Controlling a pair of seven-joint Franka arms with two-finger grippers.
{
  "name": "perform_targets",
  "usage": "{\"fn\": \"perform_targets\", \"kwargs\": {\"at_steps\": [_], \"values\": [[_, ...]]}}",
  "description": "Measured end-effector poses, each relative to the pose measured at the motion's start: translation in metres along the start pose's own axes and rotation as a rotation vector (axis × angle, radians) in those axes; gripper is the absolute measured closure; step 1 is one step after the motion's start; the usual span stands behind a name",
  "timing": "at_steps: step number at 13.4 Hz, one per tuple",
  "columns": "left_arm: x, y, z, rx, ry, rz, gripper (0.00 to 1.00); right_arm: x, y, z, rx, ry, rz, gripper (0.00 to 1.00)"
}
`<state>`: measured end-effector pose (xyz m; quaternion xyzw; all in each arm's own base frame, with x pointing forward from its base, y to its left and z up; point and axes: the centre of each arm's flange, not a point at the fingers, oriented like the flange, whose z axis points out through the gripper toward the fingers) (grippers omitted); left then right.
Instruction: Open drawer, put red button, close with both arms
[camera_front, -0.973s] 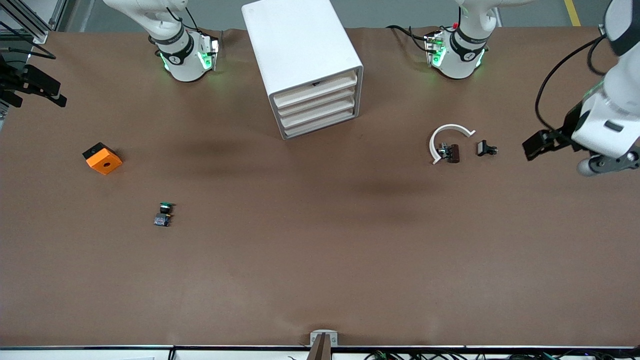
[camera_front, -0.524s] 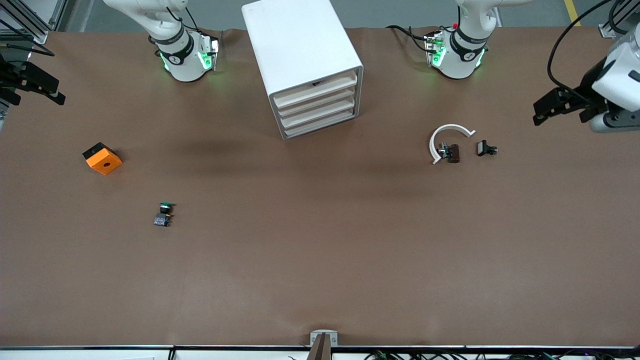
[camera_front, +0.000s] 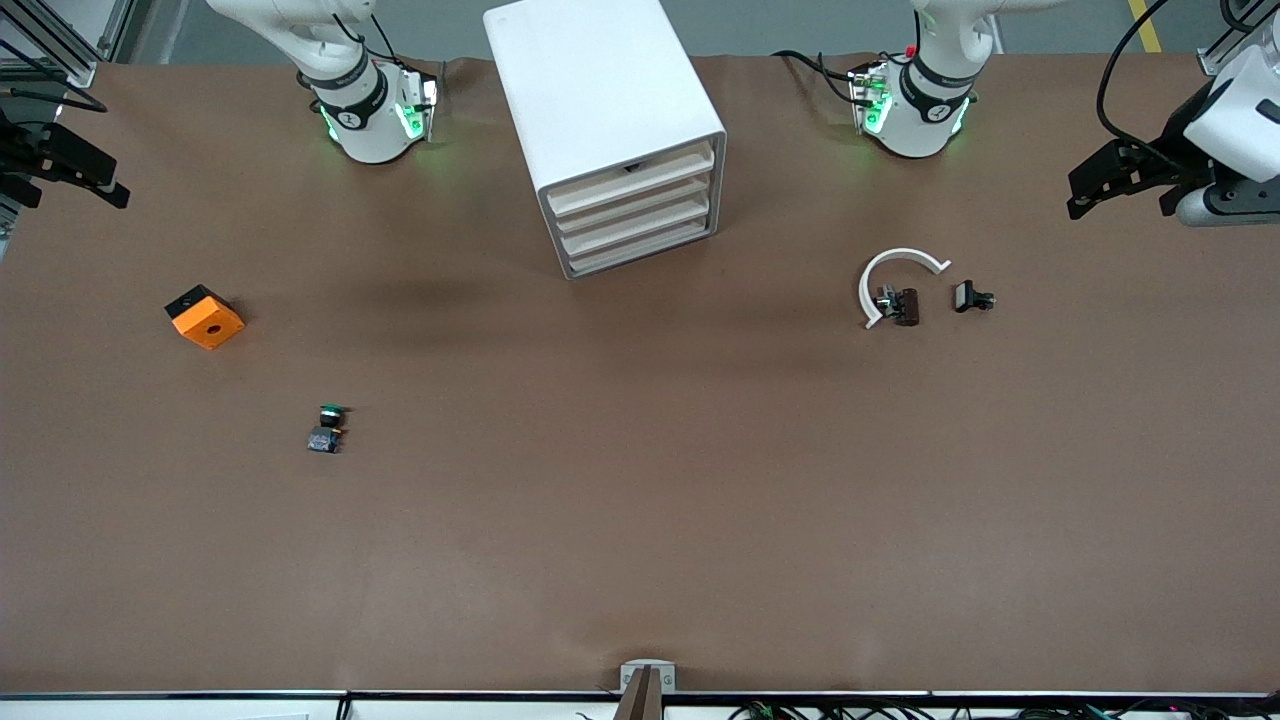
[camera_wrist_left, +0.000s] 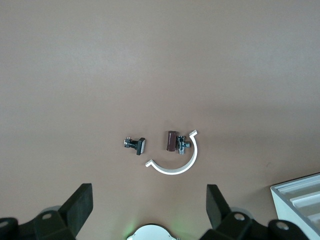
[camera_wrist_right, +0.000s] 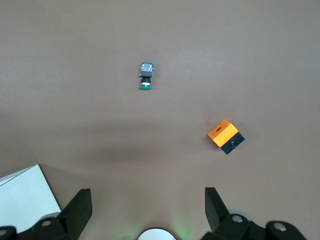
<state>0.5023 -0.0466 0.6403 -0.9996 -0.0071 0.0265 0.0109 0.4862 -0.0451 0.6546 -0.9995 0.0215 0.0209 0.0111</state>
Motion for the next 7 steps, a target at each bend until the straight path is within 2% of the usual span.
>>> {"fn": "perform_targets", "kwargs": {"at_steps": [7], "values": [[0.0058,-0.0022,-0.0047,-0.004,0.011,-0.004,0.00,-0.0005,-0.0001,0.0017,0.000,-0.007,0.006,0.00]]}}
